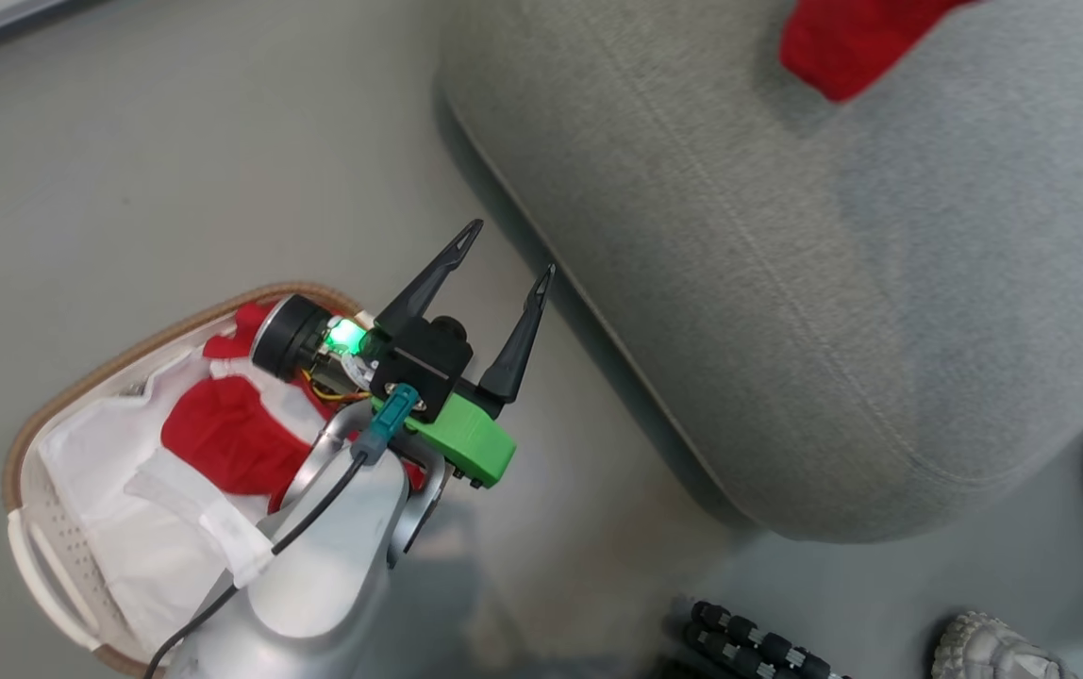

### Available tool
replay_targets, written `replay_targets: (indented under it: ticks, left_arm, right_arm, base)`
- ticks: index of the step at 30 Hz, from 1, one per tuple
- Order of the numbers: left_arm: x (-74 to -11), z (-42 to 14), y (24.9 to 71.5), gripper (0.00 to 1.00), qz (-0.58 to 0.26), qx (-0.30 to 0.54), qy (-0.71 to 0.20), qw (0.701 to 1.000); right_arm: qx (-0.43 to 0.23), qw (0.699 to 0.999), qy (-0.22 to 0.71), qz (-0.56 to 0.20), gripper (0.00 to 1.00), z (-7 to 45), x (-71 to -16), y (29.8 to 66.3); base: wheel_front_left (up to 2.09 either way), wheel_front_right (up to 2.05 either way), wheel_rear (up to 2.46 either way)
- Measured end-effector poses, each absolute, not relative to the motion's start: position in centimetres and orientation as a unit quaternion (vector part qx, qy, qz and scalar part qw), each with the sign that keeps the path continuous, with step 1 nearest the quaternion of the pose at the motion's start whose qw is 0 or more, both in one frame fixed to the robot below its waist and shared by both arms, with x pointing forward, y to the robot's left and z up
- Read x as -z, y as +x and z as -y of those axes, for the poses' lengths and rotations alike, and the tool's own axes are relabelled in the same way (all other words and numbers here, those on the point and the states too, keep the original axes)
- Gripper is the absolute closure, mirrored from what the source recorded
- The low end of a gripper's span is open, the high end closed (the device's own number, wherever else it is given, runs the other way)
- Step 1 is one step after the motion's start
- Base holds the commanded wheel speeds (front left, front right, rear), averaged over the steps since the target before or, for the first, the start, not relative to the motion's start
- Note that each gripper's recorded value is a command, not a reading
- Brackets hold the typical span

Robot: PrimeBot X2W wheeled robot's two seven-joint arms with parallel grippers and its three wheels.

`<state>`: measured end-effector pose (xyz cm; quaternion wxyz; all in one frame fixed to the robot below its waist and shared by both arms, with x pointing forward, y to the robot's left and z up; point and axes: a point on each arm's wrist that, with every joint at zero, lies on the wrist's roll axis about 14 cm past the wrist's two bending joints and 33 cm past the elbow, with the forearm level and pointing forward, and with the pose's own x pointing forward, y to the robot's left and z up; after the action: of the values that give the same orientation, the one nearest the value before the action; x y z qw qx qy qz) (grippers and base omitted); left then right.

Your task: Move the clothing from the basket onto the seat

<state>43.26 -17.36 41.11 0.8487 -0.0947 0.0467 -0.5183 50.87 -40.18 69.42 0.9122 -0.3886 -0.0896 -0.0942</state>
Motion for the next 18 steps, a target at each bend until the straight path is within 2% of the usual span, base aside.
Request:
replay_targets:
  ticks: [4, 9, 17, 18]
  left_arm:
    - [-39.7, 16.1, 44.3, 0.00, -0.056, 0.504, -0.092, 0.857]
    - [-37.9, 14.6, 45.2, 0.00, -0.073, 0.484, -0.091, 0.867]
    - [-36.0, 12.5, 45.8, 0.00, -0.096, 0.459, -0.085, 0.879]
    - [-36.1, 12.5, 45.8, 0.00, -0.096, 0.459, -0.084, 0.879]
  right_arm:
    - [0.096, 0.929, -0.354, 0.047, 1.00, 40.5, -64.2, 52.9]
    - [0.101, 0.950, -0.295, -0.026, 1.00, 40.6, -55.5, 53.2]
    - [0.154, 0.956, -0.213, -0.127, 1.00, 42.3, -45.7, 48.4]
    - [0.162, 0.956, -0.206, -0.133, 0.73, 42.4, -45.2, 47.6]
  base:
    - [0.00, 0.00, 0.00]
    - [0.00, 0.00, 0.00]
    - [0.00, 0.00, 0.00]
    - [0.00, 0.00, 0.00]
